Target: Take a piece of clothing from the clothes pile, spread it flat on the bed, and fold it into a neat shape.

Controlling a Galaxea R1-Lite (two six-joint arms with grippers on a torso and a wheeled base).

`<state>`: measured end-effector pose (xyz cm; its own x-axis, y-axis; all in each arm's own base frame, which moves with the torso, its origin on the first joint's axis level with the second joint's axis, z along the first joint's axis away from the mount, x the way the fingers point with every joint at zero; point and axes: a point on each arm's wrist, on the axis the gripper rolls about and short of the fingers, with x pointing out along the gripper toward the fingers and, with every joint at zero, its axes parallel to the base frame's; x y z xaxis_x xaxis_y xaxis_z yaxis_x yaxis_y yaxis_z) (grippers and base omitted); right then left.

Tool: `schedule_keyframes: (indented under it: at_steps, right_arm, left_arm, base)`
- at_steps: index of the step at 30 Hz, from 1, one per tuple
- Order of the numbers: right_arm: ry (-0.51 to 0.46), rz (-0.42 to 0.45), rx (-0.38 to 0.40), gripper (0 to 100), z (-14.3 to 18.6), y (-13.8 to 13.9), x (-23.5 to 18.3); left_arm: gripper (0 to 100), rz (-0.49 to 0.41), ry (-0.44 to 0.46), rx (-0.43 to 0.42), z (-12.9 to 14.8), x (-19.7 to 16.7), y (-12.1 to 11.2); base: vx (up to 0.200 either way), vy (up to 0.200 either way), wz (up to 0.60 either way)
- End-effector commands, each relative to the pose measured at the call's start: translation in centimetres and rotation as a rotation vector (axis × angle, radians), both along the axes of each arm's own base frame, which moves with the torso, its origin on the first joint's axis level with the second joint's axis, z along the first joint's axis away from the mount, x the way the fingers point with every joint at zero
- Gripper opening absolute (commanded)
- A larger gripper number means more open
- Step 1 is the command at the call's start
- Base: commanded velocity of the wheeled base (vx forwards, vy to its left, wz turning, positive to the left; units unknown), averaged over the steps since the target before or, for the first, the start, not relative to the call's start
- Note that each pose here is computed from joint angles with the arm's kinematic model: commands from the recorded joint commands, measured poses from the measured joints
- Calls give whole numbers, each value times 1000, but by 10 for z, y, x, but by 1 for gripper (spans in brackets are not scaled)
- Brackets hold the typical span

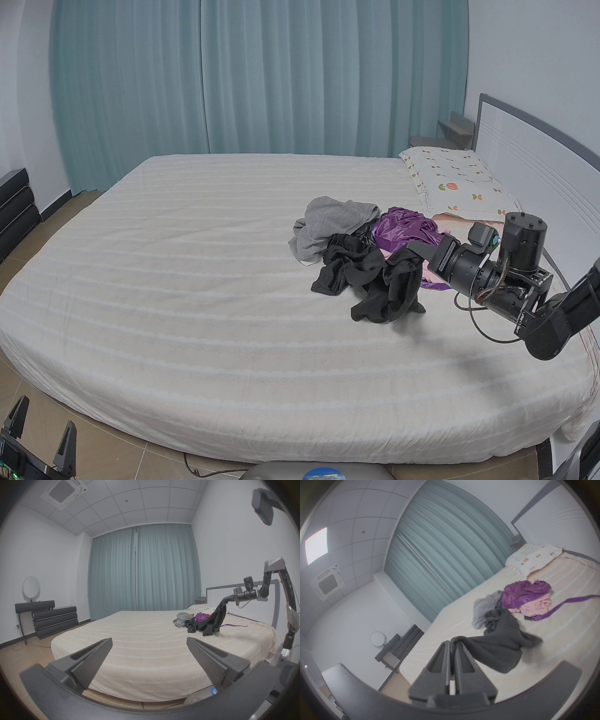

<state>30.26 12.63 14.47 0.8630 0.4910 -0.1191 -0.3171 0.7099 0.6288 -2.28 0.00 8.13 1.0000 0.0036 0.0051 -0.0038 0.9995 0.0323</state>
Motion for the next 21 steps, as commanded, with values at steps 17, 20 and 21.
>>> schedule_keyframes:
  at_steps: [17, 20, 21]
  right_arm:
    - [-193, 62, 85, 0, 59, 2, -42]
    - [-214, 66, 95, 0, 65, 2, -45]
    - [-219, 72, 98, 0, 67, 3, -47]
  left_arm:
    - [100, -63, 28, -95, 110, 41, -1]
    - [100, -269, 208, -57, 90, 64, -8]
    - [100, -289, 253, -56, 88, 71, -10]
  base:
    - [0, 0, 0]
    - [0, 0, 0]
    - [0, 0, 0]
